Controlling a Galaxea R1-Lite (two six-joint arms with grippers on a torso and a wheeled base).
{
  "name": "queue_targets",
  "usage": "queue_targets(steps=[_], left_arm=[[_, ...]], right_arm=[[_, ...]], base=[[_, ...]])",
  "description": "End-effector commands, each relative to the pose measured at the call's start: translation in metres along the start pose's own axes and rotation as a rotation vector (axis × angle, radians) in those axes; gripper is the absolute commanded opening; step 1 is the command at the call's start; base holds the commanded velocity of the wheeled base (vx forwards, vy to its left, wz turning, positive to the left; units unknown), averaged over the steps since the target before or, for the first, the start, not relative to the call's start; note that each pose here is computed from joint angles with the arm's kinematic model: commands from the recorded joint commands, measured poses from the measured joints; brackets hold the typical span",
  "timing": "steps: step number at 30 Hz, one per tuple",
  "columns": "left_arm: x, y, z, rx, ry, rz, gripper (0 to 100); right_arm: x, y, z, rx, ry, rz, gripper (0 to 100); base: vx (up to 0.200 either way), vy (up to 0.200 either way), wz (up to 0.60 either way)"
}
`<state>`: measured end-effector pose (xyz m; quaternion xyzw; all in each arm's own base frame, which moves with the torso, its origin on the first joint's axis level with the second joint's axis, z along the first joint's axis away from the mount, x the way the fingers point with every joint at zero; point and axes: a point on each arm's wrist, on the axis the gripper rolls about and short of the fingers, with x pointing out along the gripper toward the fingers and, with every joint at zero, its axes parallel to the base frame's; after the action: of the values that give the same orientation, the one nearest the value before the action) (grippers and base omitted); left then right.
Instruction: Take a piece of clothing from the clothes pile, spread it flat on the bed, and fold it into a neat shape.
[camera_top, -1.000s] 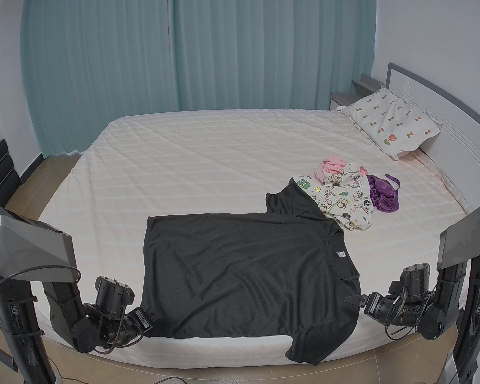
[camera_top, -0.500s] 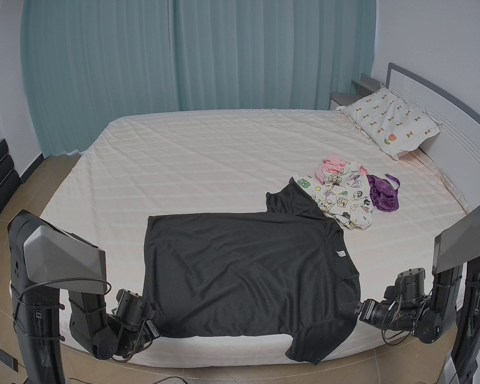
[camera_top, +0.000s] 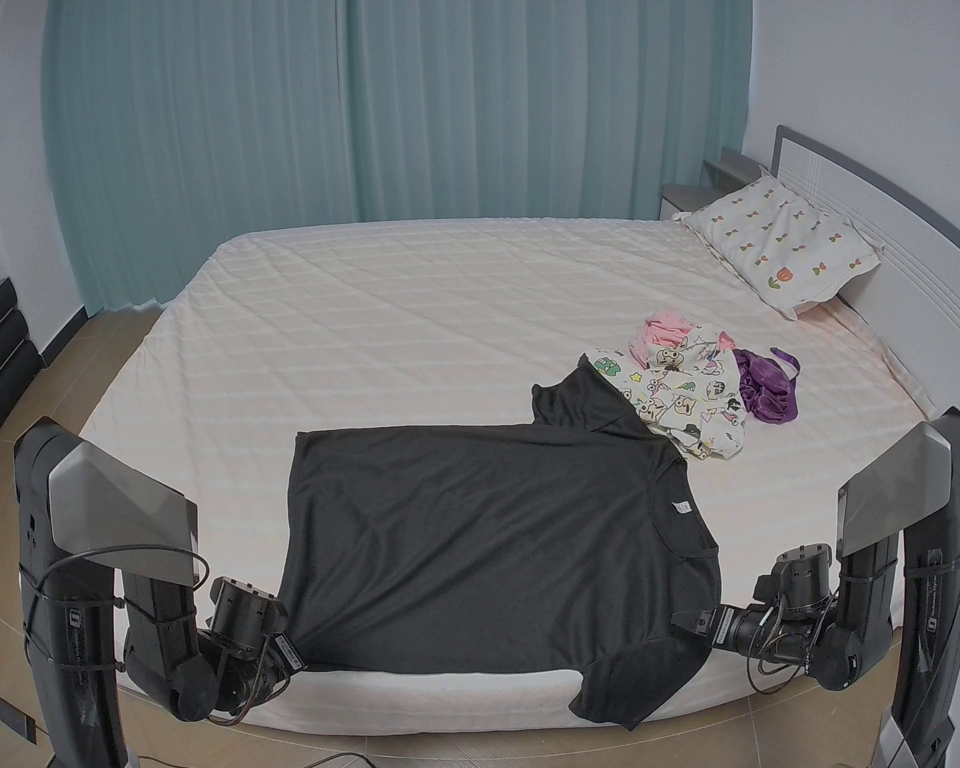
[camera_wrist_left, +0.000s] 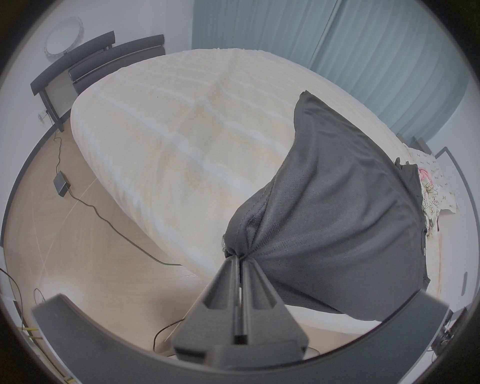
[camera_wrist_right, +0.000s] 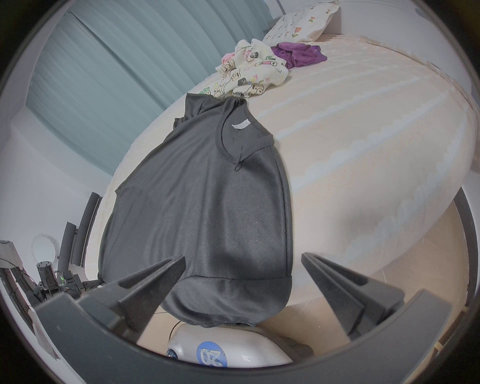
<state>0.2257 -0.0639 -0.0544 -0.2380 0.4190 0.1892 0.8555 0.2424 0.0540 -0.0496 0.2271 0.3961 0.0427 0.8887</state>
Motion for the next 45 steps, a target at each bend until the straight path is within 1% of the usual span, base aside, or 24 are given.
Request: queue_targets(steps=[1,3,7,8,9,11,13,15,17,20,27,28,33,38,39,40,43,44,45], left_arm=[[-0.001,0.003,0.000,-0.005,0.010,0.005,0],[-0.001,0.003,0.000,-0.005,0.012,0.003,0],[0.000,0.004,-0.001,-0.002,0.017,0.009,0],[0.000,0.004,-0.001,-0.002,0.017,0.009,0],[-0.001,0.006,-0.002,0.004,0.024,0.017,0],[-0.002,0.007,-0.003,0.008,0.027,0.020,0],[-0.003,0.011,-0.004,0.043,0.037,0.030,0],[-0.005,0.014,-0.004,0.057,0.041,0.038,0],[-0.005,0.014,-0.005,0.061,0.043,0.040,0],[-0.004,0.016,-0.004,0.060,0.045,0.049,0],[-0.003,0.020,-0.008,0.092,0.064,0.066,0],[-0.003,0.020,-0.009,0.101,0.067,0.068,100],[-0.003,0.020,-0.010,0.109,0.069,0.067,100],[-0.006,0.019,-0.004,0.092,0.050,0.056,100],[-0.010,0.019,0.001,0.076,0.031,0.043,100],[-0.013,0.017,0.005,0.063,0.014,0.029,100],[-0.027,0.014,0.025,0.004,-0.022,-0.061,100],[-0.029,0.014,0.027,-0.001,-0.026,-0.073,100],[-0.036,0.014,0.038,-0.034,-0.036,-0.132,100]], right_arm=[[0.011,-0.003,-0.007,-0.005,0.034,-0.015,0],[0.010,-0.003,-0.007,-0.006,0.035,-0.017,0],[-0.001,-0.011,-0.013,-0.064,0.068,-0.058,0],[-0.001,-0.012,-0.014,-0.065,0.070,-0.060,0],[-0.007,-0.018,-0.015,-0.089,0.078,-0.079,0],[-0.010,-0.021,-0.015,-0.098,0.082,-0.089,0],[-0.015,-0.027,-0.015,-0.112,0.088,-0.110,0],[-0.018,-0.030,-0.014,-0.120,0.086,-0.119,0],[-0.019,-0.031,-0.014,-0.123,0.086,-0.122,0],[-0.026,-0.034,-0.017,-0.158,0.098,-0.130,0],[-0.022,-0.035,-0.020,-0.169,0.089,-0.118,0],[-0.020,-0.035,-0.021,-0.171,0.090,-0.117,100],[-0.018,-0.034,-0.021,-0.171,0.089,-0.109,100],[-0.022,-0.034,-0.012,-0.153,0.045,-0.104,100],[-0.022,-0.034,-0.012,-0.153,0.045,-0.104,100],[-0.026,-0.032,-0.005,-0.130,0.008,-0.093,100],[-0.035,-0.025,0.006,-0.092,-0.045,-0.032,100],[-0.036,-0.024,0.008,-0.086,-0.051,-0.021,100],[-0.040,-0.021,0.012,-0.067,-0.064,0.023,100]], base=[[0.000,0.000,0.00],[0.000,0.000,0.00],[0.000,0.000,0.00],[0.000,0.000,0.00],[0.000,0.000,0.00],[0.000,0.000,0.00],[0.000,0.000,0.00],[0.000,0.000,0.00],[0.000,0.000,0.00],[0.000,0.000,0.00],[0.000,0.000,0.00],[0.000,0.000,0.00],[0.000,0.000,0.00],[0.000,0.000,0.00],[0.000,0.000,0.00],[0.000,0.000,0.00],[0.000,0.000,0.00],[0.000,0.000,0.00],[0.000,0.000,0.00]])
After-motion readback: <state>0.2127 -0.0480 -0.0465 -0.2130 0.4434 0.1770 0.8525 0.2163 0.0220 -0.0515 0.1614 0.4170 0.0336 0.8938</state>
